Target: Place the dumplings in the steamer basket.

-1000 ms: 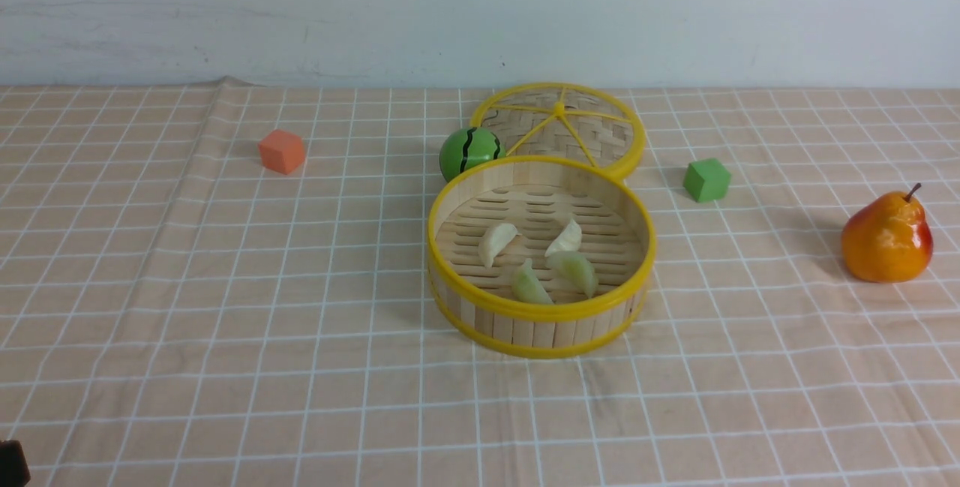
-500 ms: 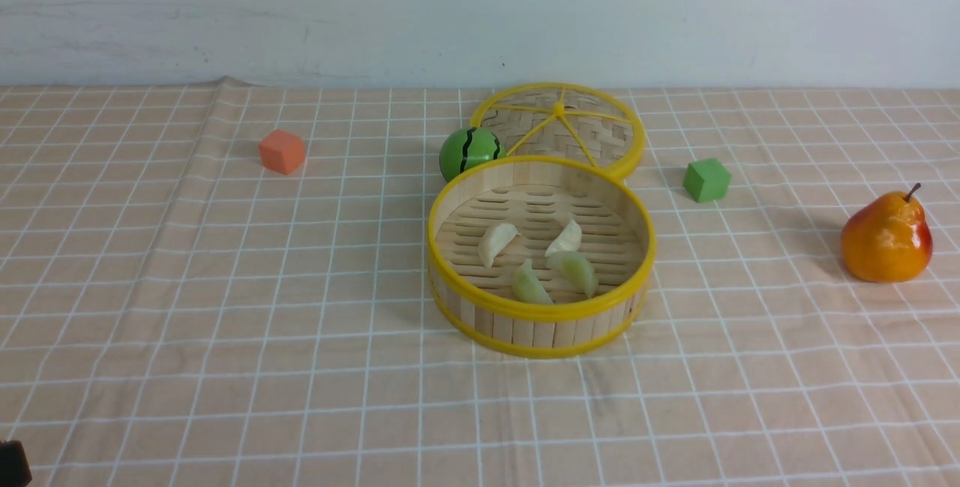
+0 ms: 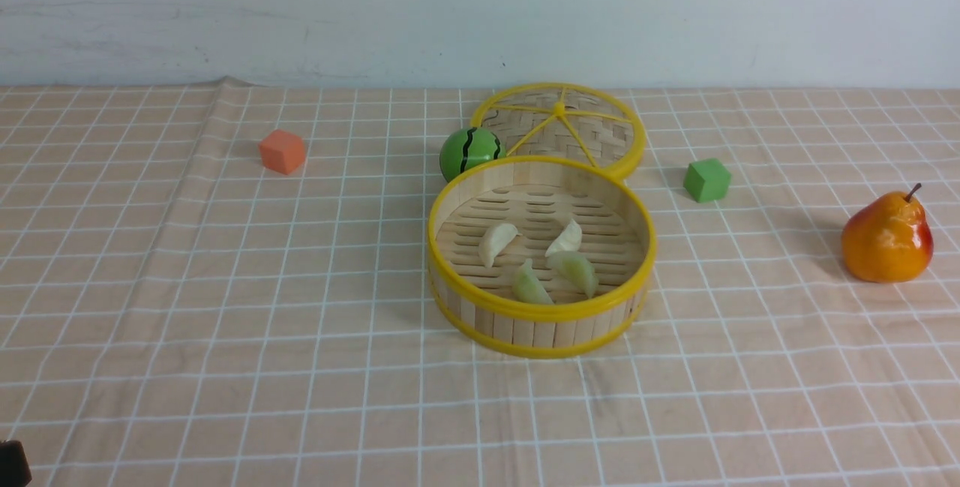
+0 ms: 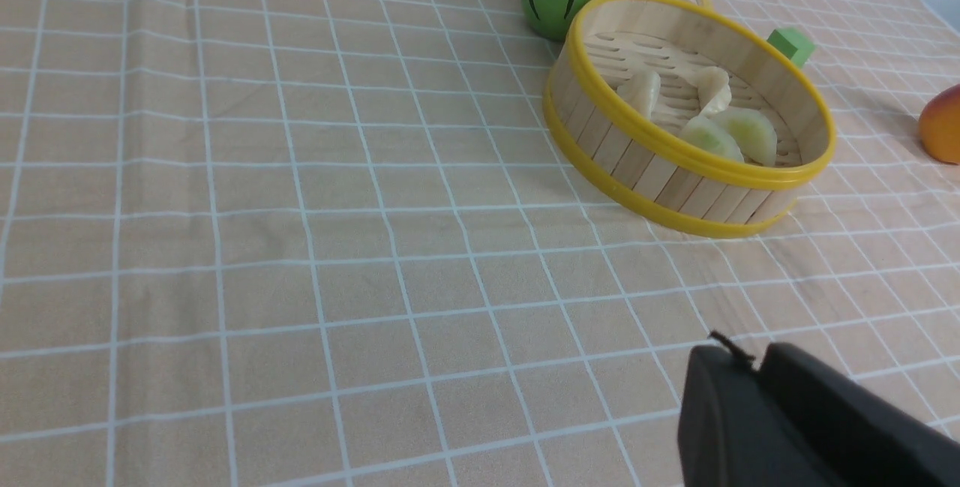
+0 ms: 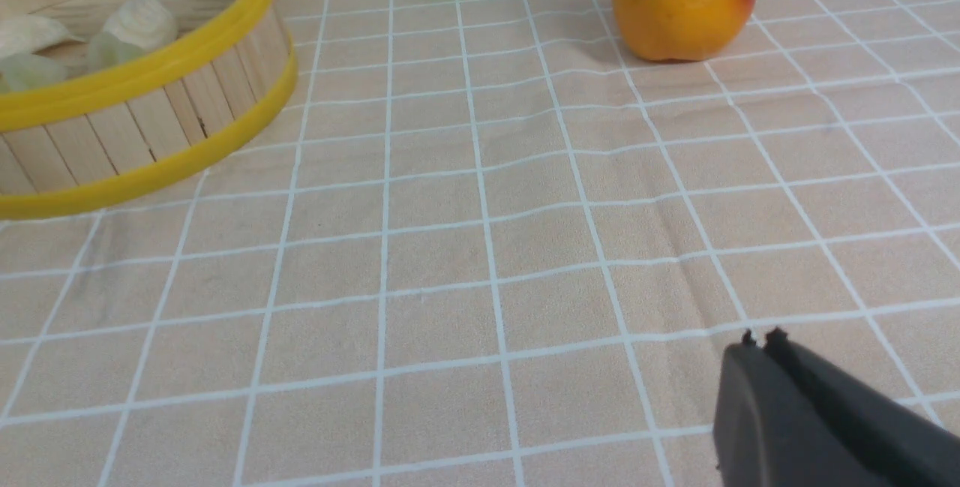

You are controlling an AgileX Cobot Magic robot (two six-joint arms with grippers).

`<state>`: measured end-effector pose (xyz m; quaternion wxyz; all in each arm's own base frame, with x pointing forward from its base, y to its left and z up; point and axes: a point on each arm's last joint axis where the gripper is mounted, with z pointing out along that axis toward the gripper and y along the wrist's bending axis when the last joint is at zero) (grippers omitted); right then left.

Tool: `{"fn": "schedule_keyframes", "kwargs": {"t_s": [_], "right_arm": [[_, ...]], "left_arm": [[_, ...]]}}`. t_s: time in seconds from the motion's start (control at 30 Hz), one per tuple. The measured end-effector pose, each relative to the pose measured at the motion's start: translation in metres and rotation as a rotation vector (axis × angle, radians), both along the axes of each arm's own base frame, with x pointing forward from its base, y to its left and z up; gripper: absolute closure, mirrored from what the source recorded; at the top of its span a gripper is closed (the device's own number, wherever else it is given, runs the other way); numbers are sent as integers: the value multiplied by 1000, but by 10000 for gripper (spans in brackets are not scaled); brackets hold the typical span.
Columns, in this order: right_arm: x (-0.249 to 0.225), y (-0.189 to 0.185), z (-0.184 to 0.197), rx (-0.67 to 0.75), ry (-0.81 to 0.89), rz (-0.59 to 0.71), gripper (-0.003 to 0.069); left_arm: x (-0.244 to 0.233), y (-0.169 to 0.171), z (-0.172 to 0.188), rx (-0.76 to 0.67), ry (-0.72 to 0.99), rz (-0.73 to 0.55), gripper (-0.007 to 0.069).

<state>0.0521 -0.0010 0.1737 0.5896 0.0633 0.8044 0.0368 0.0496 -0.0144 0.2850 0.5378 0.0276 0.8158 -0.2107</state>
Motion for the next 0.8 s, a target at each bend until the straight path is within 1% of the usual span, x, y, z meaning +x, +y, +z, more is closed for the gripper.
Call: {"fn": "schedule_keyframes", "kwargs": {"t_s": [0.8], "right_arm": [[0, 0, 0, 2, 0, -1, 665]], "left_arm": [[0, 0, 0, 0, 0, 0, 540]]}}
